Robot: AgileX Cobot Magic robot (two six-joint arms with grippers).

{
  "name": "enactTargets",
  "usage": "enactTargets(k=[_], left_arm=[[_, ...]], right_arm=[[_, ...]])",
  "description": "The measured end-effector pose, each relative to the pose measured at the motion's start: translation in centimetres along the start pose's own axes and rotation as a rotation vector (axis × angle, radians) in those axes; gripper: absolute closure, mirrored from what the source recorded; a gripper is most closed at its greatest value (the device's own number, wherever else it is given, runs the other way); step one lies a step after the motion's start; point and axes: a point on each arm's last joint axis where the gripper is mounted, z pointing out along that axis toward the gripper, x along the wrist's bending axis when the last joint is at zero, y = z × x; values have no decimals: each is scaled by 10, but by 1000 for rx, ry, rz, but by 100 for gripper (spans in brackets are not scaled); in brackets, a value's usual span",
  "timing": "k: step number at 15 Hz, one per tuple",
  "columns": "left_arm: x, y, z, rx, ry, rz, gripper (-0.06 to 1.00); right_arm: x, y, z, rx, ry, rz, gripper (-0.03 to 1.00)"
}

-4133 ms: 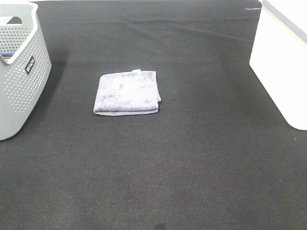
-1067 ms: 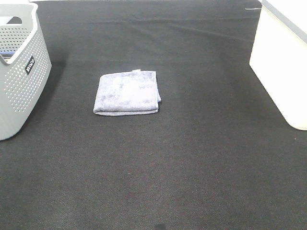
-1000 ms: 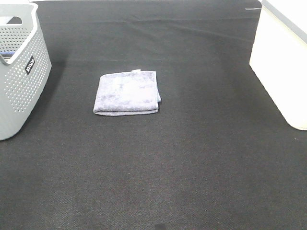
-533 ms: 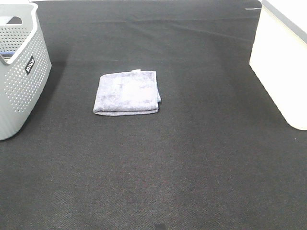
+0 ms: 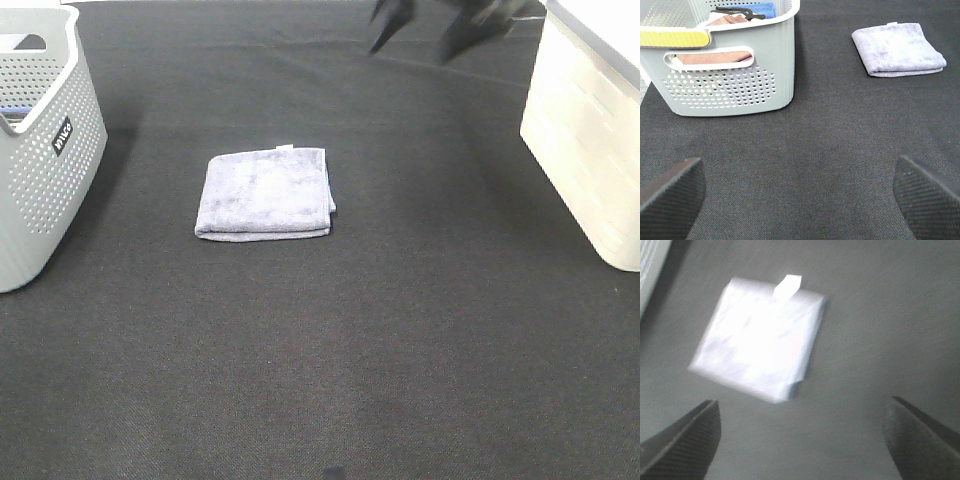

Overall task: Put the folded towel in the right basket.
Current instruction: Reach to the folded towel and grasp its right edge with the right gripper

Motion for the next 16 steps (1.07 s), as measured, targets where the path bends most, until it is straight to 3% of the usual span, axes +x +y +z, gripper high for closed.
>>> enactTargets(k=[7,16], left_arm=[[0,0,0,0,0,0,-2],[0,0,0,0,0,0,-2]], right_arm=[[-19,-32,121,240,210,136,14],[-32,-40,181,241,275,153,14]])
